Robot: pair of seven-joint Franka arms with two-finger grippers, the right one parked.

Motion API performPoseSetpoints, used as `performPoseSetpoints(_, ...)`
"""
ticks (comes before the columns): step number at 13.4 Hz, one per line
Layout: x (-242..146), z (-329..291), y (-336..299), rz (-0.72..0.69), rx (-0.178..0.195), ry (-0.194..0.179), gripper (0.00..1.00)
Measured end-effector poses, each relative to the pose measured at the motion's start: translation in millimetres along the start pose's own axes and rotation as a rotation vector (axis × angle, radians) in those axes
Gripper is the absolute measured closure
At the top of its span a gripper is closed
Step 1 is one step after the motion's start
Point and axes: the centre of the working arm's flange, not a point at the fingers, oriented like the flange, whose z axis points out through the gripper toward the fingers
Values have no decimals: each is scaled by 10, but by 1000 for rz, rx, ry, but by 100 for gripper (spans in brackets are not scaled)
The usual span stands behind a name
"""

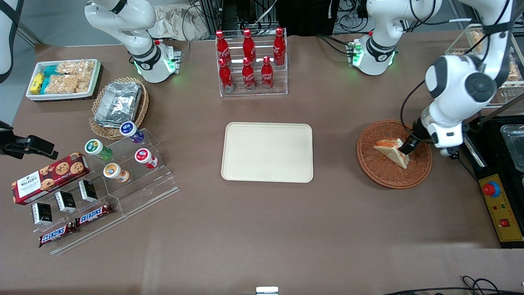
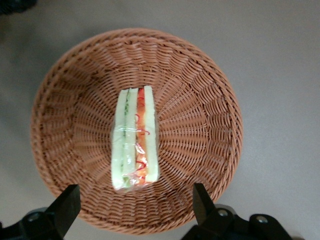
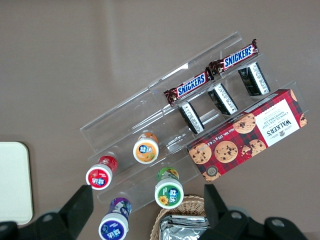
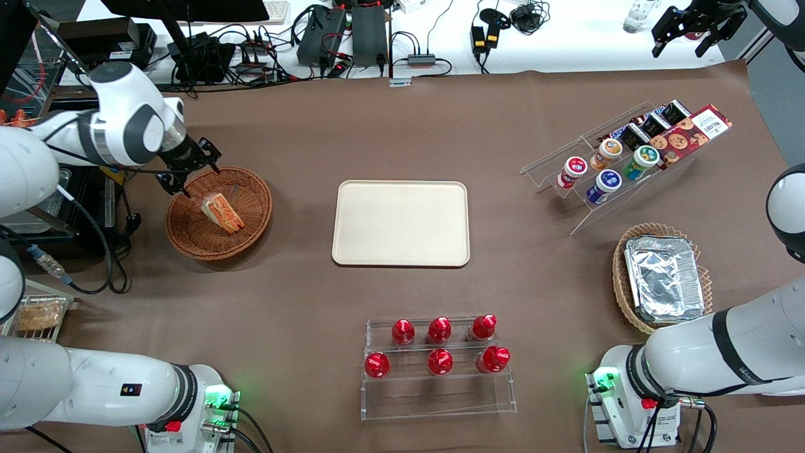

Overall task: Place sandwich from basket to tray
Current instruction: 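Lower the open left gripper around the sandwich and close it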

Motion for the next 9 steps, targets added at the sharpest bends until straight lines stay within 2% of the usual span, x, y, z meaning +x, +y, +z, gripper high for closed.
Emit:
performPoseSetpoints(3, -55, 378, -40, -6, -23, 20, 0)
performPoseSetpoints(9, -113, 911, -203, -20, -31, 33, 4)
